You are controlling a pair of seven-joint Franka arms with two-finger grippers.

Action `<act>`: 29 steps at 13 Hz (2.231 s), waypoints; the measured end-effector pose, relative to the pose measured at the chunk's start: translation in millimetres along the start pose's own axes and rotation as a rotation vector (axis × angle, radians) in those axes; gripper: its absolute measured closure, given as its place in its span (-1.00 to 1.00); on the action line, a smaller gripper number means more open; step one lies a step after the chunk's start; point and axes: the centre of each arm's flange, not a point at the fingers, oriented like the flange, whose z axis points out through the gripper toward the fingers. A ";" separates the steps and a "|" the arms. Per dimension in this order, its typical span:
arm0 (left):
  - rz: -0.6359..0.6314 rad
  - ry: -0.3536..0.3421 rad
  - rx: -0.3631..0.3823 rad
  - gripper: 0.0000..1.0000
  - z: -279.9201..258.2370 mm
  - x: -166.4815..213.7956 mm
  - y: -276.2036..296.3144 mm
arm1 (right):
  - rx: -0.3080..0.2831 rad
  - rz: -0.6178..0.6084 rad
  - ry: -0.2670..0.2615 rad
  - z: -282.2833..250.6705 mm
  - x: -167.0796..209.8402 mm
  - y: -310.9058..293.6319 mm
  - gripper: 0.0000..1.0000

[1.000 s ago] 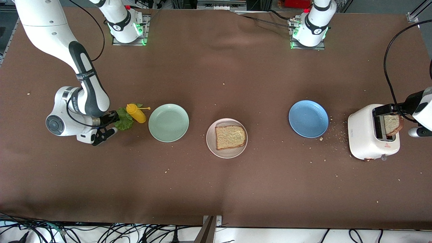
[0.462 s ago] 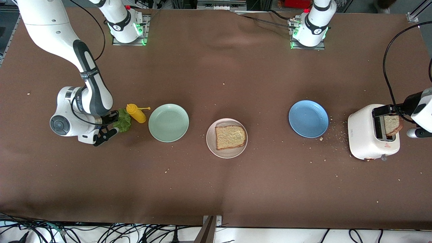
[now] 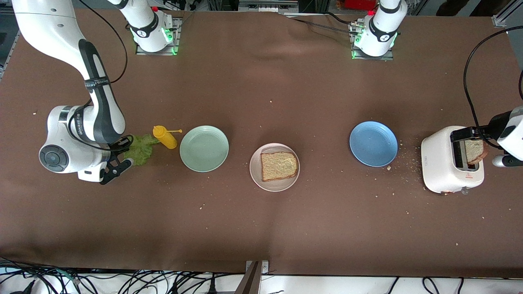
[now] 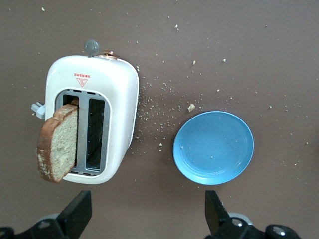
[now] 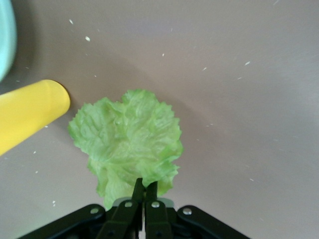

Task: Make sandwich in beige plate with both arms
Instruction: 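Grasp the green lettuce leaf with the right gripper, then carry the lettuce onto the bread on the beige plate and release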

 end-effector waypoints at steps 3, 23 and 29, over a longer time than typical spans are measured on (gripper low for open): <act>0.000 0.000 0.000 -1.00 0.0 0.0 0.0 | -0.055 -0.024 -0.015 -57.4 4.1 -7.0 0.94; 0.004 -0.002 0.000 -1.00 1.2 0.6 2.2 | 0.426 0.540 0.340 -166.1 156.3 -228.7 0.94; 0.006 -0.004 -0.001 -1.00 2.4 1.1 3.3 | 0.506 0.678 0.406 -58.7 243.4 -365.0 0.94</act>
